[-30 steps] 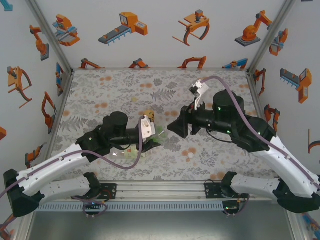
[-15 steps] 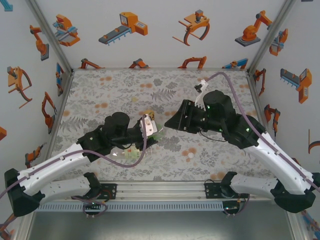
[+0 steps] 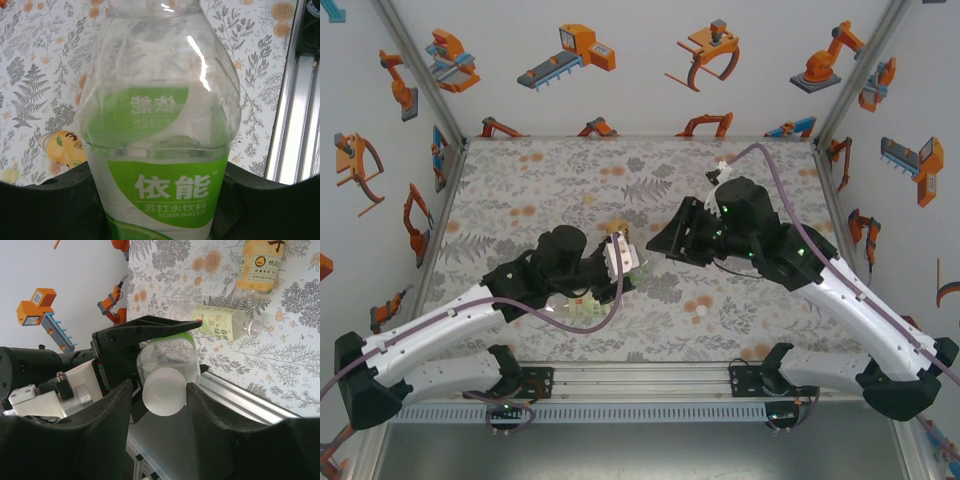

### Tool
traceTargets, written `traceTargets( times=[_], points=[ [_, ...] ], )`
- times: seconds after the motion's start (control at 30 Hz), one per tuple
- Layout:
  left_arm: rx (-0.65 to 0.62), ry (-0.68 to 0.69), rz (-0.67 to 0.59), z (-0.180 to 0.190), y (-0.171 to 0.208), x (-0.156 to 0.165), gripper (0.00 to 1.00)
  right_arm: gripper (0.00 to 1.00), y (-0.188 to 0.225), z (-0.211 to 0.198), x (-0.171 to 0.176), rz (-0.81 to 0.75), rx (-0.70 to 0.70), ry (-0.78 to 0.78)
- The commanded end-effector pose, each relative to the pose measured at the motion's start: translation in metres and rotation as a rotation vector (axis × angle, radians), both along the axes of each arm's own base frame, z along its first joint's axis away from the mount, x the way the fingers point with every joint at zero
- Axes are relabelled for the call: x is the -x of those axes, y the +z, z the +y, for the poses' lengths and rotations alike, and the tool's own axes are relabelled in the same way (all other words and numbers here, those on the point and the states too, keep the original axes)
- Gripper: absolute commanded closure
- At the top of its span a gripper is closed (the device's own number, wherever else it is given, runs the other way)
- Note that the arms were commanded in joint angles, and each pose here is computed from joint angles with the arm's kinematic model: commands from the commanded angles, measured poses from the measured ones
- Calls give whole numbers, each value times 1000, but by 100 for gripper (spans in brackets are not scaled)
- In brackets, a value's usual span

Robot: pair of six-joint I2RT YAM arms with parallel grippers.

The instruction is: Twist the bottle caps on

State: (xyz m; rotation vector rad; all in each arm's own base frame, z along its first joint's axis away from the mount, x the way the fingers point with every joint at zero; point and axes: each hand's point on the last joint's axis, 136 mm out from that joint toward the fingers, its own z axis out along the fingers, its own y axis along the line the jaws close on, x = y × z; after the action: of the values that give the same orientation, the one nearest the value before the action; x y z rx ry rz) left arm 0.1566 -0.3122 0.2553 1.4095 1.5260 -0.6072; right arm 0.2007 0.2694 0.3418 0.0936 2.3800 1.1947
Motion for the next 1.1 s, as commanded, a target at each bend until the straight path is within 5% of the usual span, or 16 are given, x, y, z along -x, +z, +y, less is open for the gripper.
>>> traceTargets(
  times=[0.0,0.6,0.9,1.07],
  points=[
    [-13,-10,-15,-1,-2,1,100,58,3,3,1,8,-22,10],
    [-11,8,-18,0,0,-3,100,57,0,5,4,27,-24,26],
    [-8,15,-24,0,4,-4,100,70,3,5,3,15,-33,21],
    [13,-33,-21,-2,12,4,100,78,25,13,5,-125,-76,112]
  ],
)
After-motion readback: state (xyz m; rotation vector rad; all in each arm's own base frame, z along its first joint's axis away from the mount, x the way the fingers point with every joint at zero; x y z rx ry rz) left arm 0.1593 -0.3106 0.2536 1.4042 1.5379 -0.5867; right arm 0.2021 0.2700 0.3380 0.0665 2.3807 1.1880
